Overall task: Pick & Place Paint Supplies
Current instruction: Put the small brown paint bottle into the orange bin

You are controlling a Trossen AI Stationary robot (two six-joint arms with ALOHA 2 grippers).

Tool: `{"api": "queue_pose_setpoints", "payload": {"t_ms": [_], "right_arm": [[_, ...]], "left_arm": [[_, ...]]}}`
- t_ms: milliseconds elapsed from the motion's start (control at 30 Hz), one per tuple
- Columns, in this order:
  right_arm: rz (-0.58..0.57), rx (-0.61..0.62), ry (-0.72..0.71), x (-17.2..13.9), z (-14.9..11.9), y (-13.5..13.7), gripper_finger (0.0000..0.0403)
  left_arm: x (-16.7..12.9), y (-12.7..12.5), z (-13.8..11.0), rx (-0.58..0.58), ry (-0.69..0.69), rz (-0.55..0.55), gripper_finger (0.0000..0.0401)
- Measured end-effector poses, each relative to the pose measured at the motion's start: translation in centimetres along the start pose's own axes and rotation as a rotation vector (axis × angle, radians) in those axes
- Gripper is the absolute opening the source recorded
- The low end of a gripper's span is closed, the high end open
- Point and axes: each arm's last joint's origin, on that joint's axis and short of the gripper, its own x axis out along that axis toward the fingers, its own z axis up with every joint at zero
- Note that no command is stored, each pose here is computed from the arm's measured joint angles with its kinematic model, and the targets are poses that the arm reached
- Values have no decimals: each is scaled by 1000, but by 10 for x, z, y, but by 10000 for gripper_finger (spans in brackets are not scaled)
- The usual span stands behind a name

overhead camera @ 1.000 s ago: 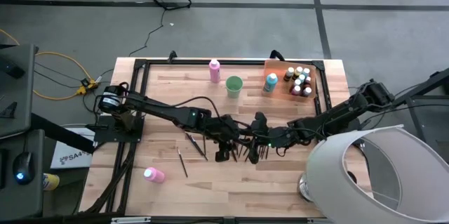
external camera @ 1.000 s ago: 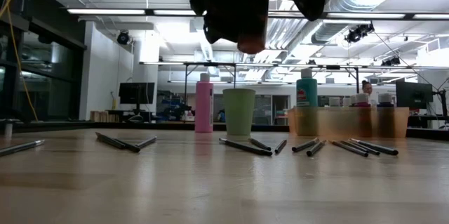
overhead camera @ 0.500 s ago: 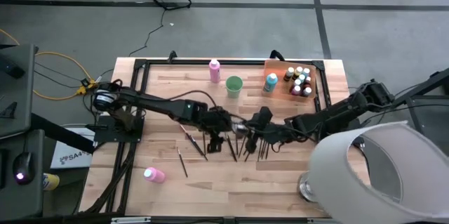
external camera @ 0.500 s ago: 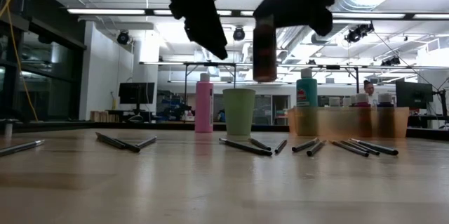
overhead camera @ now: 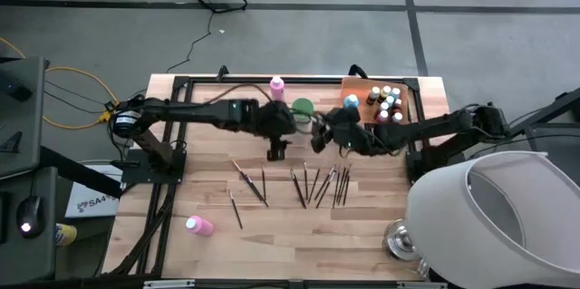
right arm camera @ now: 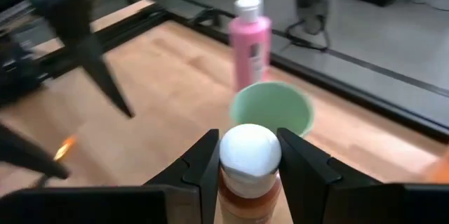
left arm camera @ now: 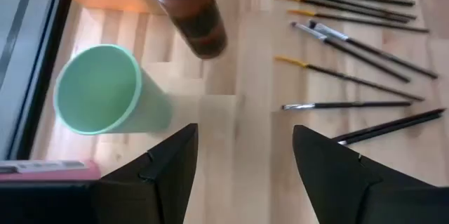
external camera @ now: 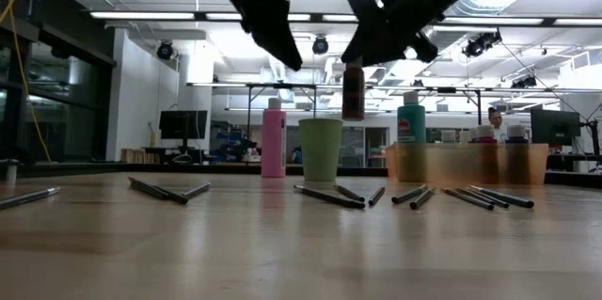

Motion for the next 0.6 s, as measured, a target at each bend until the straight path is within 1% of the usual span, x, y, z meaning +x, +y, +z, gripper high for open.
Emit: {"api": "queue_pose_setpoints", "payload": {"t_ms": [133,233,400,500,600], "right_arm": [[-93,43,-22,16,11,-22,112],[-154,89,-56,27,22,-39,113],[-214,162,-120,41,38,-64,113],[-251,197,-161,46,46,-77,113],[-316,227,-187,50,51,-91,113]], "left_arm": [[2,31,-4,26,-20,-33,225],[2,56,-7,20,-52,-61,225],[0,92,-19,-54,-71,-90,225],[-2,107,-25,-92,-84,-134,225],[-4,116,-30,-90,-88,-157,225]]}}
